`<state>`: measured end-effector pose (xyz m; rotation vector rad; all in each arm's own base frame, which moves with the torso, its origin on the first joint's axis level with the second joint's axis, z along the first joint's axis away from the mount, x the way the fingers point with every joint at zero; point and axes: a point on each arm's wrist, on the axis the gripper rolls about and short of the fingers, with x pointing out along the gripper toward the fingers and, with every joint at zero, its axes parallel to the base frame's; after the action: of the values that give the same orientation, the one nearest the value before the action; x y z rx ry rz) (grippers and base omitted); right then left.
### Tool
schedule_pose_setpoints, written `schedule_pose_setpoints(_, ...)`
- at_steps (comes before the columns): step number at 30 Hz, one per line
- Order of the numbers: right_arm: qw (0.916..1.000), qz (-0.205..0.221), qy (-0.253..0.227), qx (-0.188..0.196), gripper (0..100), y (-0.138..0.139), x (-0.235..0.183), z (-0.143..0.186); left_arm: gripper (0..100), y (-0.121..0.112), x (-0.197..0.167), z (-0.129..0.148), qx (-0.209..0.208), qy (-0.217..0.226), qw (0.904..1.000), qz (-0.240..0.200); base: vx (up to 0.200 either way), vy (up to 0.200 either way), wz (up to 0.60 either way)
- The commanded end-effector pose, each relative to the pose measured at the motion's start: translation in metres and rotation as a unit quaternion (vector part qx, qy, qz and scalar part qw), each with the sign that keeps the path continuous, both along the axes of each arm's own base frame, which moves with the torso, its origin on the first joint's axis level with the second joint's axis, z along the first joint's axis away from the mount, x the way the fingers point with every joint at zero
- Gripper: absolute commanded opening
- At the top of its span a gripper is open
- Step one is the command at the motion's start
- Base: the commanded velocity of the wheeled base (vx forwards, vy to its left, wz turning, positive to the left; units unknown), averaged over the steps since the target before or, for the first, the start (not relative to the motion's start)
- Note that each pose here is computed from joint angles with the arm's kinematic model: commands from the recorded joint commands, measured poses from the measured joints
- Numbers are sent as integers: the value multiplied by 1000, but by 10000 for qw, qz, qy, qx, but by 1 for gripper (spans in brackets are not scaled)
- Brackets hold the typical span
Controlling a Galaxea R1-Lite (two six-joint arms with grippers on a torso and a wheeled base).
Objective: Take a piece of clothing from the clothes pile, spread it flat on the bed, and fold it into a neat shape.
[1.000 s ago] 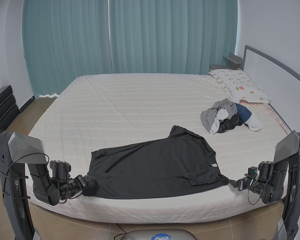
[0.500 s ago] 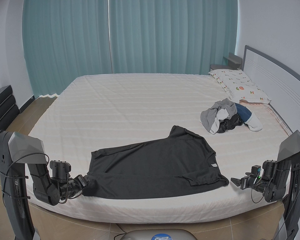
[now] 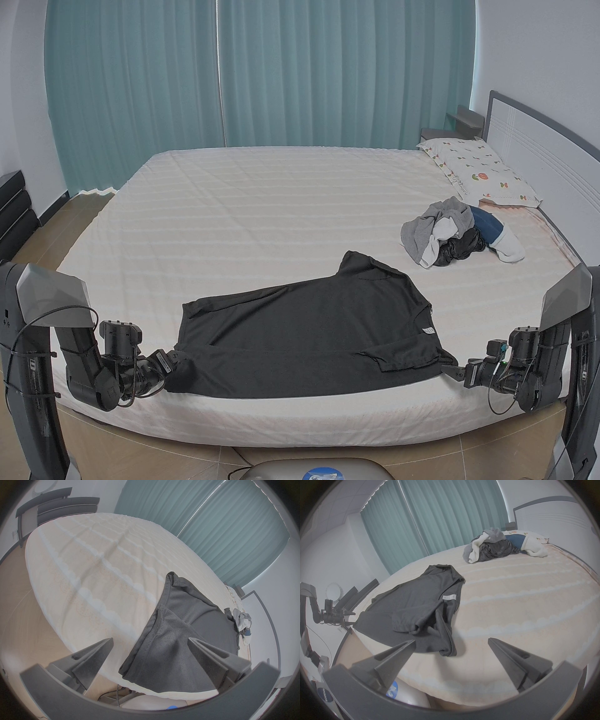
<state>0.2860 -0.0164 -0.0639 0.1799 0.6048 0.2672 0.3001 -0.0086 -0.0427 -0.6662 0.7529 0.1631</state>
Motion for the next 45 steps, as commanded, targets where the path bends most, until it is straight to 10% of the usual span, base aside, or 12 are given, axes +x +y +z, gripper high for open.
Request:
schedule_pose_setpoints(1, 10000, 30, 84, 12, 0, -1, -1, -8, 100, 0, 0, -1, -1, 12, 10000, 2, 0, 0, 0)
schedule_pose_setpoints(20, 9989, 449, -91, -76, 0, -22, -10, -5, 100, 0, 0, -1, -1, 19, 10000, 2, 0, 0, 0)
schedule_pose_setpoints(21, 9989, 445, -94, -82, 100, -22, -11, -5, 100, 0, 0, -1, -1, 4, 10000, 2, 0, 0, 0)
schedule_pose_setpoints(30, 9982, 364, -434, 178, 100, -21, -6, 22, 100, 0, 1, -1, -7, 5, 10000, 7, 0, 0, 0)
schedule_pose_setpoints(37, 9863, -10, -220, 1637, 100, 48, 1, 60, 100, 1, 9, 4, -346, -137, 9988, 323, 0, 0, 0)
schedule_pose_setpoints(45, 9844, -195, 481, 1684, 100, 91, -7, 52, 100, 2, 13, 7, -620, -211, 9962, 571, 0, 0, 0)
